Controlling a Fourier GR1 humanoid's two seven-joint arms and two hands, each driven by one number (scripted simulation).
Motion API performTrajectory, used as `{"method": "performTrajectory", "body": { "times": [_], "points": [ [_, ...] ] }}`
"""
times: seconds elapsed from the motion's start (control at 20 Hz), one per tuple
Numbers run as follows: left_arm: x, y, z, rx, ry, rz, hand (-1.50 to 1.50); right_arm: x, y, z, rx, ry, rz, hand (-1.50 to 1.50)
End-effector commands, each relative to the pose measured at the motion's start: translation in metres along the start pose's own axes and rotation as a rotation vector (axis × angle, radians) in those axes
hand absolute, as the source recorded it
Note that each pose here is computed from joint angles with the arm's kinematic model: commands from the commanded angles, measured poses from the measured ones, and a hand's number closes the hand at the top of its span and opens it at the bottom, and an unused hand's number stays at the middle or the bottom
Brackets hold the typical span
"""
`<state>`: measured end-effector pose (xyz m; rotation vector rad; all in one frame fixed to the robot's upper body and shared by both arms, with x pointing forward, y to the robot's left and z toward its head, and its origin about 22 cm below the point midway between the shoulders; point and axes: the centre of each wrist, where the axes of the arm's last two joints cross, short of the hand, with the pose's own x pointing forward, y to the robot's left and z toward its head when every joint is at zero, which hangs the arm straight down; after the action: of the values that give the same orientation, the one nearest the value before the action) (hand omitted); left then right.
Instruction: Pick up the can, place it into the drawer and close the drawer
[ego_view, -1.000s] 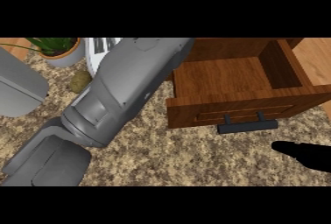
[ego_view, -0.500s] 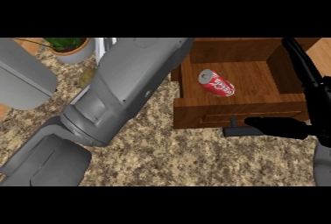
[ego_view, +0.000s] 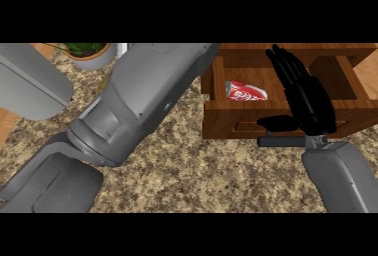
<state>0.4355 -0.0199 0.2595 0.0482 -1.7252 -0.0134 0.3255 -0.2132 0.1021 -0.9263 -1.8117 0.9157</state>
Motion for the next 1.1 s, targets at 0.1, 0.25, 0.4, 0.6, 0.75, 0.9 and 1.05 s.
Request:
{"method": "performTrajectory", "body": {
  "times": [0.1,0.25,0.4,0.6,0.75,0.9,1.05],
  "points": [
    [0.001,0.037,-0.017,0.026,0.002,-0.008,-1.5,-0.006,0.042,-0.024,0.0,-0.012,0.068,-1.5],
    [0.008,0.026,-0.01,0.032,0.005,-0.003,-1.5,-0.023,0.058,-0.031,0.008,0.01,0.113,-1.5],
    [-0.007,0.052,-0.019,0.049,0.006,-0.029,-1.5,-0.007,0.065,-0.056,-0.028,0.026,0.151,-1.5],
    [-0.017,0.063,-0.019,0.047,0.022,0.003,-1.5,-0.021,0.058,-0.075,-0.136,0.051,0.159,-1.5],
    [0.002,0.079,-0.023,0.03,0.022,-0.013,-1.5,-0.011,0.074,-0.081,-0.151,0.064,0.187,-1.5],
    [-0.012,0.075,-0.017,0.034,0.039,0.004,-1.5,-0.02,0.048,-0.107,-0.18,0.062,0.232,-1.5],
    [-0.018,0.093,-0.017,0.02,0.026,-0.023,-1.5,-0.019,0.05,-0.114,-0.203,0.086,0.226,-1.5]
  ]
}}
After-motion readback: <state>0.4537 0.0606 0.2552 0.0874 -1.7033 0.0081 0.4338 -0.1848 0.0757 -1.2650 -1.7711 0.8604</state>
